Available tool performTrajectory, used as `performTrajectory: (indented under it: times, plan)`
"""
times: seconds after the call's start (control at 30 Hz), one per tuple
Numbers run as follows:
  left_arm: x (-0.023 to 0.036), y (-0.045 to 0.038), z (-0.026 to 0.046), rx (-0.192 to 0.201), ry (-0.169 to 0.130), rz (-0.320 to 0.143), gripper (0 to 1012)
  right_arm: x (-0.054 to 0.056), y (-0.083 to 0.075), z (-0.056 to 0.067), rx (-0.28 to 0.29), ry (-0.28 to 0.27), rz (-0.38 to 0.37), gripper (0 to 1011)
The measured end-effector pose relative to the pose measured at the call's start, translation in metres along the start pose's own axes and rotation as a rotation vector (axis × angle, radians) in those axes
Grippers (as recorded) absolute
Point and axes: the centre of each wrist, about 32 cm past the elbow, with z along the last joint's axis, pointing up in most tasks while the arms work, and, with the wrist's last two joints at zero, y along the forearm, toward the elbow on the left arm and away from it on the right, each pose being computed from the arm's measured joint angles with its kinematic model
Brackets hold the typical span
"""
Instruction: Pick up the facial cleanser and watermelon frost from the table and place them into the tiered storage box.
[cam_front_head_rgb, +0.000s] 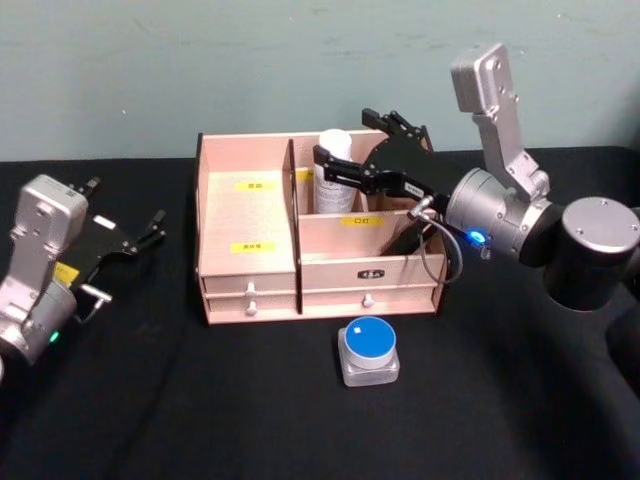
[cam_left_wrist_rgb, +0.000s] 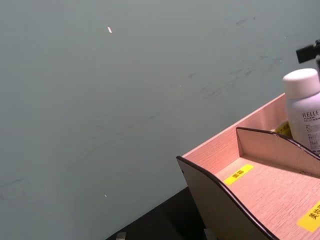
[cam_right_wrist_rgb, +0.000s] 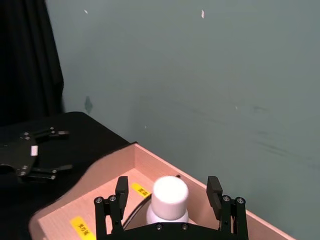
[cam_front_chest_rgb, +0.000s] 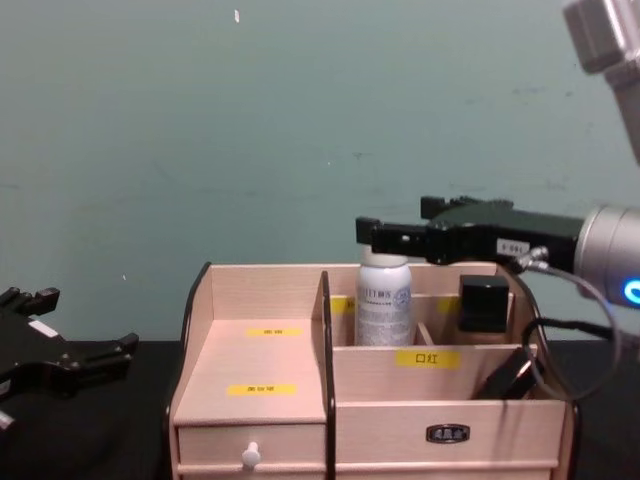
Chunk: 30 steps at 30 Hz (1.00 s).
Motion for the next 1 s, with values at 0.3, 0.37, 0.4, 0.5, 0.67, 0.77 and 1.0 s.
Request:
performTrajectory:
  times: [0.3,0.37,0.4,0.5,0.67,0.77,1.0]
  plan:
    - [0.0000,0.0000,0.0000,0.000,0.000,0.000,1001,-0.010,-0.028,0.025,-0.037,-0.029,0.037,1003]
    - [0.0000,0.0000,0.0000,0.000,0.000,0.000,1001,-0.014,-0.039,0.030,-0.051,-0.038,0.047,1003]
    - [0.0000,0.0000,0.0000,0.000,0.000,0.000,1001,-0.016,-0.043,0.032,-0.051,-0.042,0.050,1003]
    - [0.0000,0.0000,0.0000,0.000,0.000,0.000,1001,-0.019,-0.054,0.035,-0.060,-0.047,0.058,1003]
    - [0.0000,0.0000,0.0000,0.000,0.000,0.000,1001,-0.030,-0.081,0.036,-0.082,-0.041,0.074,1002]
    - [0.0000,0.0000,0.0000,0.000,0.000,0.000,1001,-0.035,-0.096,0.032,-0.099,-0.028,0.079,1003]
    - [0.0000,0.0000,0.0000,0.000,0.000,0.000,1001,-0.051,-0.125,0.019,-0.142,0.017,0.088,1002]
